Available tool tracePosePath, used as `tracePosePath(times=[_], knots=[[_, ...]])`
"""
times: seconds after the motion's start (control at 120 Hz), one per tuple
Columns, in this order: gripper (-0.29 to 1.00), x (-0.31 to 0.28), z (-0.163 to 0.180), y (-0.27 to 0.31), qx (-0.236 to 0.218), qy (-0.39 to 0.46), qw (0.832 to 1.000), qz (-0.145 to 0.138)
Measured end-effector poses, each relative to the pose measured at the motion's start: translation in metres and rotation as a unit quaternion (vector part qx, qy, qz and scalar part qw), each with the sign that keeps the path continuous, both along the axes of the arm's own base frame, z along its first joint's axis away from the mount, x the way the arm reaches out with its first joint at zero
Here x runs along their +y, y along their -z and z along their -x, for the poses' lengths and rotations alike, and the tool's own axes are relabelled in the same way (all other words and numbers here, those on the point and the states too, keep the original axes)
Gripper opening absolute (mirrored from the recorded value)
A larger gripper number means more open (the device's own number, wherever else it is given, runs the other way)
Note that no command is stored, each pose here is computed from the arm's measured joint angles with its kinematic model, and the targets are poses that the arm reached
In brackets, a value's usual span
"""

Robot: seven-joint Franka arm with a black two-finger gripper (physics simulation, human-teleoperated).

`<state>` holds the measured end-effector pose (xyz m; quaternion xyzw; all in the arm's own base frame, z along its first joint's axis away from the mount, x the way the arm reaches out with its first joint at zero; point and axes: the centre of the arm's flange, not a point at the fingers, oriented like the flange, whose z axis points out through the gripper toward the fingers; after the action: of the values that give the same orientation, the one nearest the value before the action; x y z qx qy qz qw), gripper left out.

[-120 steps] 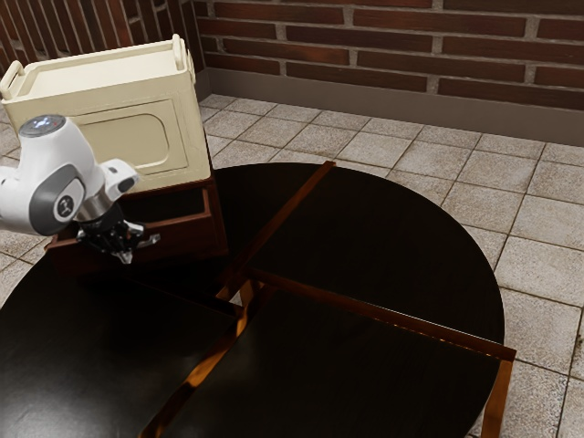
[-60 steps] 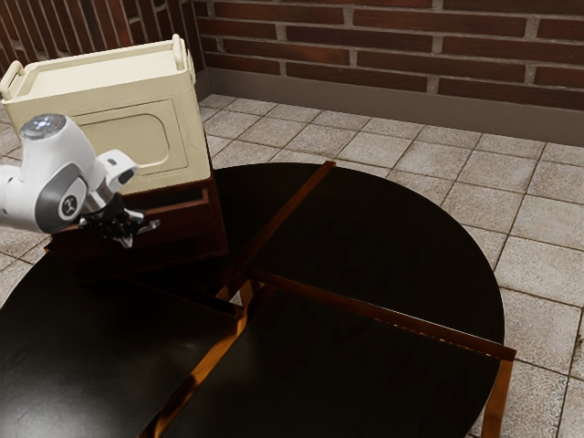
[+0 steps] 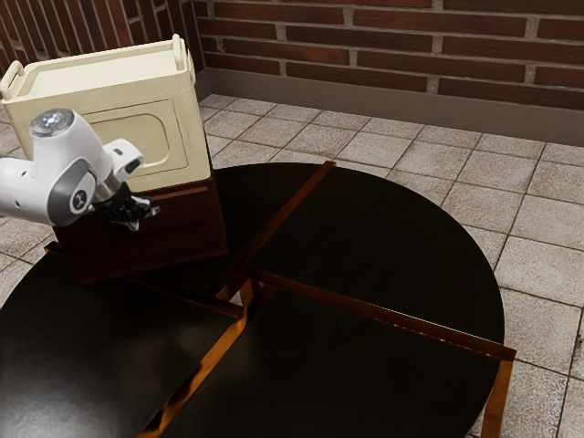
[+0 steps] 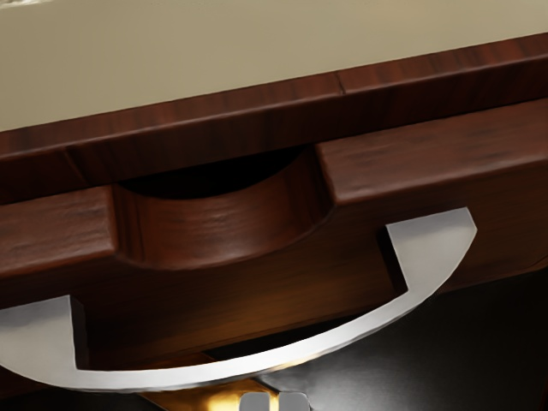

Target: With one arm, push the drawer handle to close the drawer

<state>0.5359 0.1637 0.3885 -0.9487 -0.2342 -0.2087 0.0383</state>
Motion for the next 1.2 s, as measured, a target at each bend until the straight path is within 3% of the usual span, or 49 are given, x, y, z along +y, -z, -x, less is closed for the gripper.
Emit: tracePosePath(times=[0.283, 0.567, 0.7, 0.867, 1.2], knots=[[-0.08, 0.008, -0.008, 0.004, -0.008, -0.005, 1.0, -0.002], [-0.08, -0.027, 0.037, 0.004, 0.027, 0.007, 1.0, 0.012], [0.18, -0.094, 0.044, -0.025, 0.045, 0.069, 0.997, 0.01], [0.46, -0.126, 0.056, -0.056, 0.074, 0.103, 0.992, 0.002], [0.65, -0.169, 0.042, -0.15, 0.096, 0.18, 0.978, -0.034]])
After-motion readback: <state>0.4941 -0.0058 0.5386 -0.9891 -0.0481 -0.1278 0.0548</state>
